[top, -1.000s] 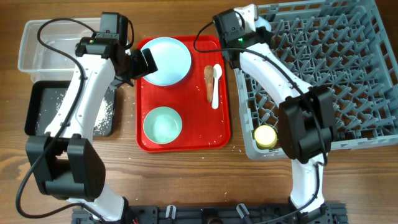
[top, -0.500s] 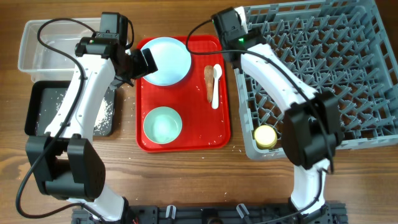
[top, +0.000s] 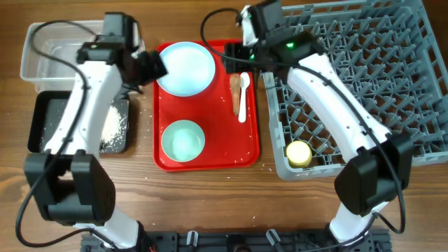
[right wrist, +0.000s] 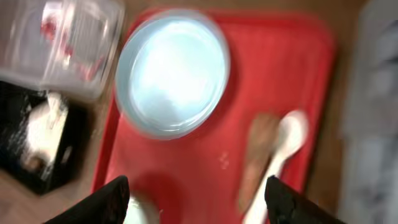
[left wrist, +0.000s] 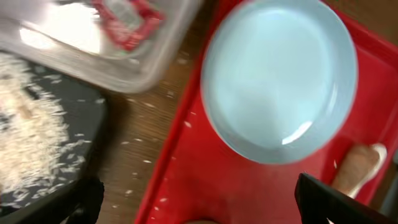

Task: Sort waste into correct bins and load items into the dishwasher rack
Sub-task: 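Grasp the green bowl rim with the right gripper, then carry the green bowl into the rack and set it down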

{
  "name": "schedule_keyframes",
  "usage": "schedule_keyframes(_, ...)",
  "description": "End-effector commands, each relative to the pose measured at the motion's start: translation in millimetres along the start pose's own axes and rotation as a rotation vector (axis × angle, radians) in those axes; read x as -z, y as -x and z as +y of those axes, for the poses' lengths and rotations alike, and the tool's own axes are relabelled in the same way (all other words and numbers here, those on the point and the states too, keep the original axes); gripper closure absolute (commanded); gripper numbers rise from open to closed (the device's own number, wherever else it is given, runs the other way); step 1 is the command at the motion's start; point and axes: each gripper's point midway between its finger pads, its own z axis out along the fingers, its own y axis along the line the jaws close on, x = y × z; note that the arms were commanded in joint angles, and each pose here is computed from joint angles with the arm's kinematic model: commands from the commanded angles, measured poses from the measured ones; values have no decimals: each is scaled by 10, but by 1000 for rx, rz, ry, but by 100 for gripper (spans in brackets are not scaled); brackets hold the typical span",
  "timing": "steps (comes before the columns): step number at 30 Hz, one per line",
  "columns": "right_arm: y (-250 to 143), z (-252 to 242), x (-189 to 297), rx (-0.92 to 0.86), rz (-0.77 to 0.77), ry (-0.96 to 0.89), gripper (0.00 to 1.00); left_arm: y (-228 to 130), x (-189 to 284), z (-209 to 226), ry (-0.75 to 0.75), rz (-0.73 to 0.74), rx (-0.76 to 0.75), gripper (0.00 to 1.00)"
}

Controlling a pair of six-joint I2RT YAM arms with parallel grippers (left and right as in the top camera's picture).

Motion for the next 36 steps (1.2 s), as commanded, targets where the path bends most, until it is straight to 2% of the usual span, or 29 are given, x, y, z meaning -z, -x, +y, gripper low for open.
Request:
schedule_keyframes(1, -516, 366, -352, -17, 192, 92, 32, 318, 155, 500, 47, -74, 313, 0)
schedule_keyframes(4, -852, 560, -555, 25, 274, 95, 38, 420, 182, 765, 8, -60, 463, 0)
schedule_keyframes(5, -989, 584, -654, 20, 300, 66, 42, 447, 193, 840, -7, -54, 490, 0)
schedule_keyframes(8, -1219, 520, -826, -5, 342, -7, 45, 495, 213, 997, -7, -60, 531, 0)
schedule_keyframes(13, -1567, 547, -1069, 1, 446, 6, 45, 695, 397, 919, -23, -126, 380, 0)
schedule_keyframes(18, -1759, 559, -1217, -3, 500, -1, 48, 1051, 1022, 801, -2, -321, 313, 0)
schedule_keyframes(21, -1750, 563, -1221, -2, 496, 1, 58, 1149, 1451, 705, -36, -427, 271, 0)
schedule_keyframes(22, -1744, 566, -1224, -2, 493, 2, 68, 1145, 1592, 688, -51, -458, 269, 0)
schedule_keyframes(23, -1741, 567, -1226, -8, 492, 1, 73, 1129, 1686, 681, -59, -476, 268, 0)
schedule_keyframes(24, -1734, 567, -1230, -16, 488, -2, 92, 1118, 1753, 678, -65, -489, 267, 0)
schedule_keyframes(25, -1728, 569, -1233, -16, 485, -1, 96, 1097, 1816, 674, -70, -499, 267, 0)
schedule_keyframes(32, -1651, 590, -1185, -4, 465, 9, 96, 1054, 1814, 688, -64, -485, 268, 0)
schedule_keyframes(36, -1042, 413, -689, -8, 271, -43, 96, 1054, 1814, 688, -64, -485, 268, 0)
